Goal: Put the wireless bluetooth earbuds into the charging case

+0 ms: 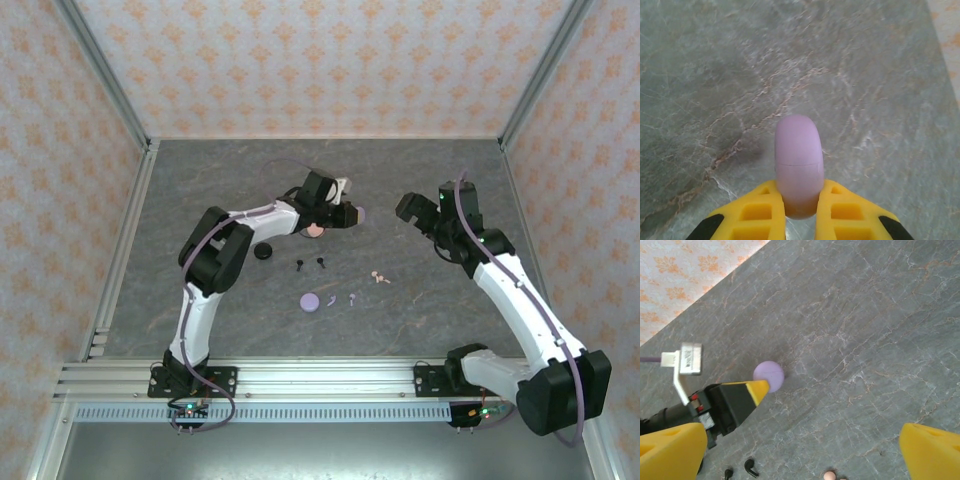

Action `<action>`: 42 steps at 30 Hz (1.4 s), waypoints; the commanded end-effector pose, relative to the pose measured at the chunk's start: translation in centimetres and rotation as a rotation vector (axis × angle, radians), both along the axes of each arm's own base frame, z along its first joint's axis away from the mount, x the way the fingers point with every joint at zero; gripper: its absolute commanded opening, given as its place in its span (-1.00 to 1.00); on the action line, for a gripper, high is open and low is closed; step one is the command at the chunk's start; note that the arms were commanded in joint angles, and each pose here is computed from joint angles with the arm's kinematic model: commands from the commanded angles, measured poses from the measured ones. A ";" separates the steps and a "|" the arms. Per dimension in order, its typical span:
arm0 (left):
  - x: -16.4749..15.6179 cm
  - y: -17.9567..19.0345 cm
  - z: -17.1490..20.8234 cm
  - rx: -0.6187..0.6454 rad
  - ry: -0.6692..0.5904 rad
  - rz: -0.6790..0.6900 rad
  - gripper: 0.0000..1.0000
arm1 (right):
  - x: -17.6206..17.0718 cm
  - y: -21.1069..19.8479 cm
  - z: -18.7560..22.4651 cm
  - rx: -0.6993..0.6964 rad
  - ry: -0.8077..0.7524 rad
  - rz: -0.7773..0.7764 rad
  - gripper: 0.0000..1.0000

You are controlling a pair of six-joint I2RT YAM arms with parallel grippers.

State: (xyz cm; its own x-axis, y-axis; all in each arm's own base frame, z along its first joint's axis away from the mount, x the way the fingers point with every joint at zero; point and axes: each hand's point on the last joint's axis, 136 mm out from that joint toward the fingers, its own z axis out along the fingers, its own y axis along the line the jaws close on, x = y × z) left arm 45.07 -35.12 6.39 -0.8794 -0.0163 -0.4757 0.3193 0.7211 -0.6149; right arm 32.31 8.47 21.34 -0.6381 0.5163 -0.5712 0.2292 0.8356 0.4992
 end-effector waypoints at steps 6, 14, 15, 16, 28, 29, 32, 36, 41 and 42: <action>0.6 -1.0 -0.5 0.001 0.069 0.010 -0.79 | -1.0 -1.0 -0.6 -0.032 0.020 -0.024 0.98; 0.3 -0.2 -1.0 0.064 0.065 -0.001 -0.29 | -1.1 -1.1 -0.4 -0.045 0.020 -0.015 0.98; 0.3 -0.1 -0.8 0.073 0.061 -0.004 -0.23 | -1.1 -1.1 -0.4 -0.048 0.021 -0.012 0.98; 0.3 0.0 -0.6 0.081 0.056 -0.005 -0.20 | -1.2 -1.1 -0.3 -0.050 0.022 -0.009 0.98; 0.7 2.3 6.0 0.133 -0.081 0.012 0.03 | -2.2 -1.0 -0.1 -0.097 0.068 0.051 0.99; 0.6 2.8 6.9 0.133 -0.098 0.024 0.03 | -2.3 -0.9 -0.1 -0.098 0.075 0.061 0.99; 0.3 4.7 9.5 0.126 -0.155 0.066 0.06 | -2.7 -0.1 -0.2 -0.083 0.091 0.106 0.99; -0.5 8.3 13.3 0.113 -0.234 0.149 0.11 | -3.2 2.2 -0.1 -0.072 0.094 0.210 0.99; -2.0 13.7 16.0 0.115 -0.289 0.275 0.21 | -4.2 6.4 -0.7 -0.138 0.117 0.349 0.99; -2.2 14.8 16.3 0.112 -0.295 0.300 0.24 | -4.5 7.4 -0.8 -0.154 0.117 0.384 0.99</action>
State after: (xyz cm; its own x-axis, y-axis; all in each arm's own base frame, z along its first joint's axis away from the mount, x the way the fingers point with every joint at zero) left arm 42.94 -23.14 22.72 -0.7009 -0.1423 -0.6989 0.2977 0.8321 -0.4679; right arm 28.47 14.18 20.22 -0.8186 0.2319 -0.5255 0.0078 0.9193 0.3935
